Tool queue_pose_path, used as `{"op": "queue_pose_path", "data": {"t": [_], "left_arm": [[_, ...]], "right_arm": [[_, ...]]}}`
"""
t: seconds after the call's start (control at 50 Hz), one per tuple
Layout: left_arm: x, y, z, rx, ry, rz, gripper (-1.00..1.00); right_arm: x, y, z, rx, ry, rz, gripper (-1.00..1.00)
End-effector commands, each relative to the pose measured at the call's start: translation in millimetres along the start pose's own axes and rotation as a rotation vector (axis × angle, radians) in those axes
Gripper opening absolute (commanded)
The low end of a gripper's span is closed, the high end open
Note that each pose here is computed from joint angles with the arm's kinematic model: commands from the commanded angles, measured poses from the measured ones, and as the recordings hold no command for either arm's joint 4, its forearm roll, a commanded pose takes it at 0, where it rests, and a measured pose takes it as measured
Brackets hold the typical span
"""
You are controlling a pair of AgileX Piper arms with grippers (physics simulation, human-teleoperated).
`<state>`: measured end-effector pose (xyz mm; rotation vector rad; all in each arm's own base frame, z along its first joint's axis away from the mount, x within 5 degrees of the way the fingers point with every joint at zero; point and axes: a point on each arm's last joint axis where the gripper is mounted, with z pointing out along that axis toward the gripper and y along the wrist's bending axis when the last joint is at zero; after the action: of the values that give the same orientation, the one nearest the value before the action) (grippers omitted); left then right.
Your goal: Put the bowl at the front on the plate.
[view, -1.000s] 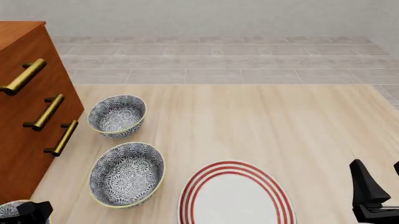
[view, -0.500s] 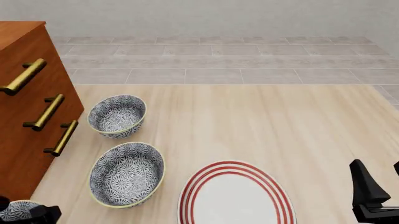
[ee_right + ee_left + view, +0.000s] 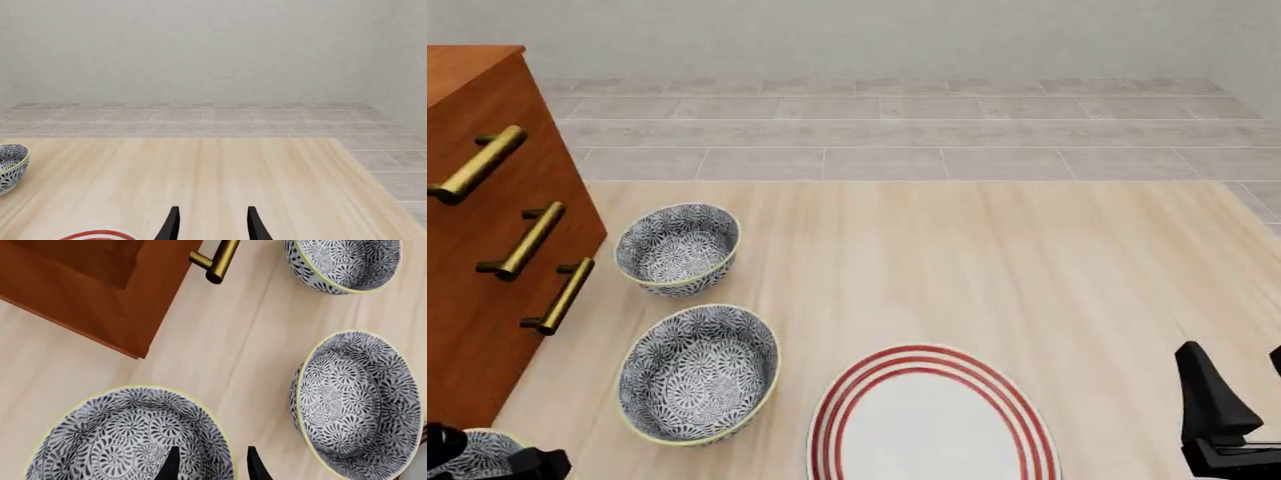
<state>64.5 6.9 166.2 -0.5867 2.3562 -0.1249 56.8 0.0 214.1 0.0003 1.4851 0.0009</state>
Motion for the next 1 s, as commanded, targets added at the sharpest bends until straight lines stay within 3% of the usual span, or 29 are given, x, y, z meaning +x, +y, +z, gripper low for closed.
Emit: {"op": "queue_pose_path", "data": {"t": [0.02,0.66,0.68,1.0], "left_arm": [[-0.1,-0.5,3.3,0.000,0.012,0.002,1.00],[6.3,1.8,29.4,-0.008,0.036,0.007,1.00],[6.3,1.6,28.7,-0.005,0.033,0.006,-1.00],[-3.5,-4.8,5.9,0.039,-0.018,0.006,-1.00]], "right_arm": [[0.1,0.0,-0.1,0.000,0.000,0.000,1.00],[0.1,0.0,-0.1,0.000,0.000,0.000,1.00],[0.1,0.0,-0.1,0.000,0.000,0.000,1.00],[0.1,0.0,-0.1,0.000,0.000,0.000,1.00]]}}
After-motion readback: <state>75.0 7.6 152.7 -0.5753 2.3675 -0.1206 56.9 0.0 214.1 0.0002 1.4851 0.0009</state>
